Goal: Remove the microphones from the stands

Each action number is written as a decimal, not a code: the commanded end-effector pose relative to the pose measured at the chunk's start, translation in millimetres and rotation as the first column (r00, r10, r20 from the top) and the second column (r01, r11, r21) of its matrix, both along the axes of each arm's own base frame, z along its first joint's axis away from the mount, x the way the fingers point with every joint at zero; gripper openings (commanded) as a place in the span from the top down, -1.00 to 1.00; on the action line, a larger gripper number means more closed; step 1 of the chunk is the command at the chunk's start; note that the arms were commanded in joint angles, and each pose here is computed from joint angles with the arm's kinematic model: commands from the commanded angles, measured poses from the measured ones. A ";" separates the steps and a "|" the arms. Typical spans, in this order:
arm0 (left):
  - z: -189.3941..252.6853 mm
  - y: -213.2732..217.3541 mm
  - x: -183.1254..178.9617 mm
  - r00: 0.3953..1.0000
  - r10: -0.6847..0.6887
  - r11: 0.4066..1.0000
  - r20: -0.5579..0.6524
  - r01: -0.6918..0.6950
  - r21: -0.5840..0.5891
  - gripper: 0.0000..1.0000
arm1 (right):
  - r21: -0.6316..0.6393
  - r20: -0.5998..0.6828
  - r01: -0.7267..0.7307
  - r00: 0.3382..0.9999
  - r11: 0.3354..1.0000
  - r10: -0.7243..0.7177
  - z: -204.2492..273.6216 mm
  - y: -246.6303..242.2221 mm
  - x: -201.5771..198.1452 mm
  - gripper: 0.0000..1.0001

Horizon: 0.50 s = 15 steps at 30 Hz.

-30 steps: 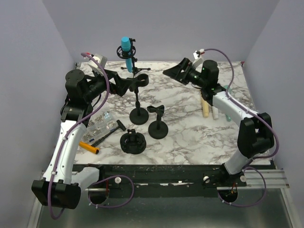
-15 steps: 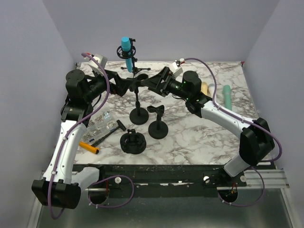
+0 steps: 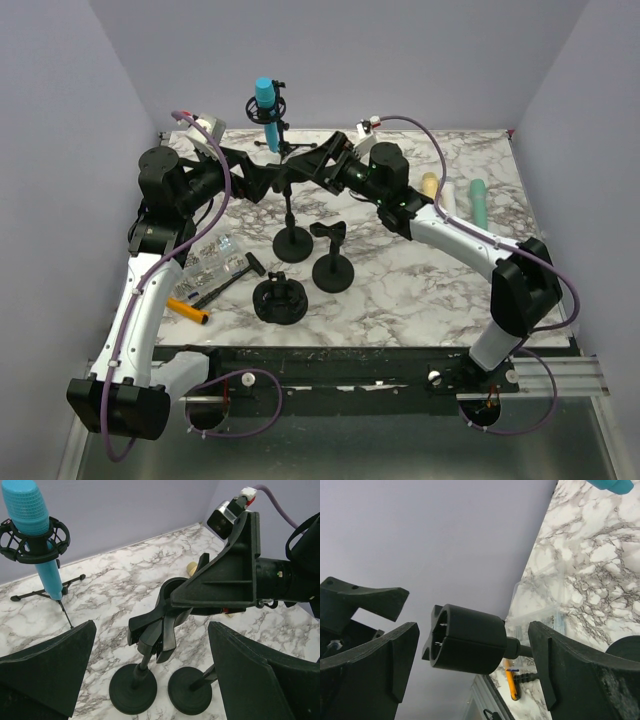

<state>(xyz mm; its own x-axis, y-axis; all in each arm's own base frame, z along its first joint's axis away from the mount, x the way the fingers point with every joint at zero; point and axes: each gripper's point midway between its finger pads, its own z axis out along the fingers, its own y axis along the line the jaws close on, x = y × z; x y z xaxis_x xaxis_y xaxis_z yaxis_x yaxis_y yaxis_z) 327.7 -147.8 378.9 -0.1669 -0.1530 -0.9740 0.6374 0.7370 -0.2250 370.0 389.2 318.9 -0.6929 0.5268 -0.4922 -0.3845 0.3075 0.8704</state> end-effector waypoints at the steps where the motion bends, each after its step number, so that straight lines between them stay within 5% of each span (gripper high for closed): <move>1: -1.0 1.5 1.9 1.000 0.018 1.000 -0.005 -0.018 -0.001 -0.97 | -0.076 0.006 0.020 1.000 0.997 -0.019 -18.7 15.0 2.0 -0.95; 15: -1.9 -1.6 4.2 1.000 -0.008 1.000 -0.026 0.007 -0.021 -0.97 | -0.339 -0.088 0.096 0.987 0.936 -0.134 -130.6 -15.1 -14.5 -0.87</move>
